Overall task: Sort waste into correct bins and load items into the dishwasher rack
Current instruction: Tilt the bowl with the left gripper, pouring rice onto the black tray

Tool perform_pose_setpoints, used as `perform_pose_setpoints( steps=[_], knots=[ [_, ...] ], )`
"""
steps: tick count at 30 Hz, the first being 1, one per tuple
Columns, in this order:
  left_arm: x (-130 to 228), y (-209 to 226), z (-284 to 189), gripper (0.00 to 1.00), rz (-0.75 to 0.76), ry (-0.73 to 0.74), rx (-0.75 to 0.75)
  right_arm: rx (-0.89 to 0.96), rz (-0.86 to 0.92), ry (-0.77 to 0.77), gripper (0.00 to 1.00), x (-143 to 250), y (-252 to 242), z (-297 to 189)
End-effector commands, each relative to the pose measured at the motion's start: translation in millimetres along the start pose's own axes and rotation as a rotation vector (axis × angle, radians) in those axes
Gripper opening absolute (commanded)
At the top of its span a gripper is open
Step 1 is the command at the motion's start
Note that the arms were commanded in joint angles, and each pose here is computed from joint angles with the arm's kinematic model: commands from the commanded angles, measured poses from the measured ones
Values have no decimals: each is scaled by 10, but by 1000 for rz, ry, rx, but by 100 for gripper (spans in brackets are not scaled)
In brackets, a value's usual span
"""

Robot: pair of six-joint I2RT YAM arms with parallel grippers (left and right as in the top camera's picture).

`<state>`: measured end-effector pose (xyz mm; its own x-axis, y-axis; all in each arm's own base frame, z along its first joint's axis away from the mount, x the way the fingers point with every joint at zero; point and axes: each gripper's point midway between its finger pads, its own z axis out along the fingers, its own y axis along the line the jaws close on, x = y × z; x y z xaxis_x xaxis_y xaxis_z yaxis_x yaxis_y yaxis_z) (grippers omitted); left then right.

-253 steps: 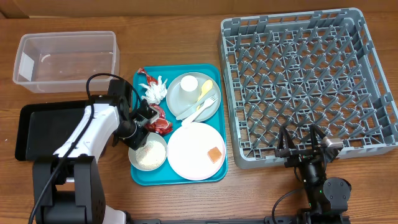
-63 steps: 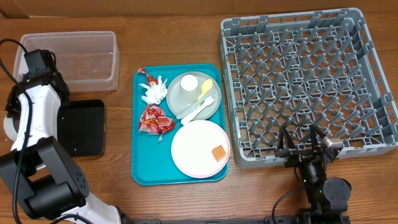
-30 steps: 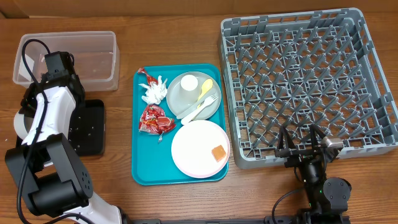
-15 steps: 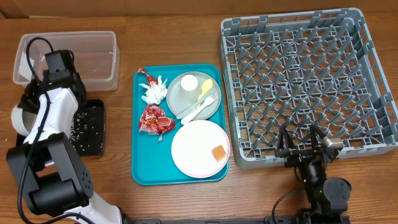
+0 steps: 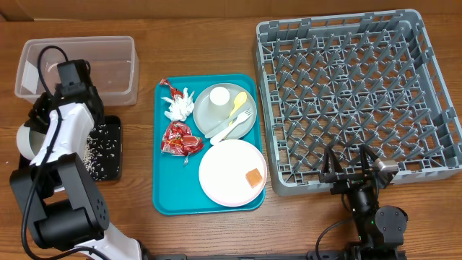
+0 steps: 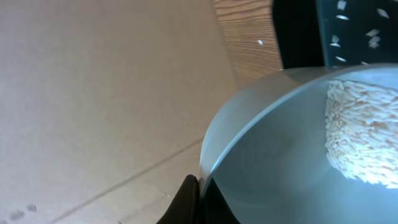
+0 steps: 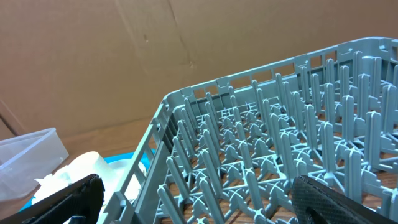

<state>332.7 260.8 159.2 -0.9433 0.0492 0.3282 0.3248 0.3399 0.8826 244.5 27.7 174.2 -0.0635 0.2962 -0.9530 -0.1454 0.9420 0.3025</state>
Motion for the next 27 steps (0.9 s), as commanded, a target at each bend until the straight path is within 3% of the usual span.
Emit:
perform_pose_setpoints(
  steps=[1, 3, 7, 10, 22, 24, 27],
  knots=[
    [-23, -25, -12, 4, 21, 5, -16, 6, 0, -5, 100, 15, -19, 0],
    [-8, -70, -19, 4, -23, 7, -5, 6, 0, -5, 100, 15, -20, 0],
    [12, -25, -19, 4, 56, 28, -34, 6, 0, -5, 100, 15, -20, 0],
    [-10, 158, -31, 4, -44, 44, -97, 6, 0, -5, 100, 15, -20, 0],
    [-16, -25, -28, 4, 91, 17, -32, 6, 0, -5, 100, 15, -20, 0],
    [-42, 10, -29, 9, 61, 10, -41, 6, 0, -5, 100, 15, -20, 0],
    [-61, -8, -41, 4, 65, 0, -36, 6, 0, -5, 100, 15, -20, 0]
  ],
)
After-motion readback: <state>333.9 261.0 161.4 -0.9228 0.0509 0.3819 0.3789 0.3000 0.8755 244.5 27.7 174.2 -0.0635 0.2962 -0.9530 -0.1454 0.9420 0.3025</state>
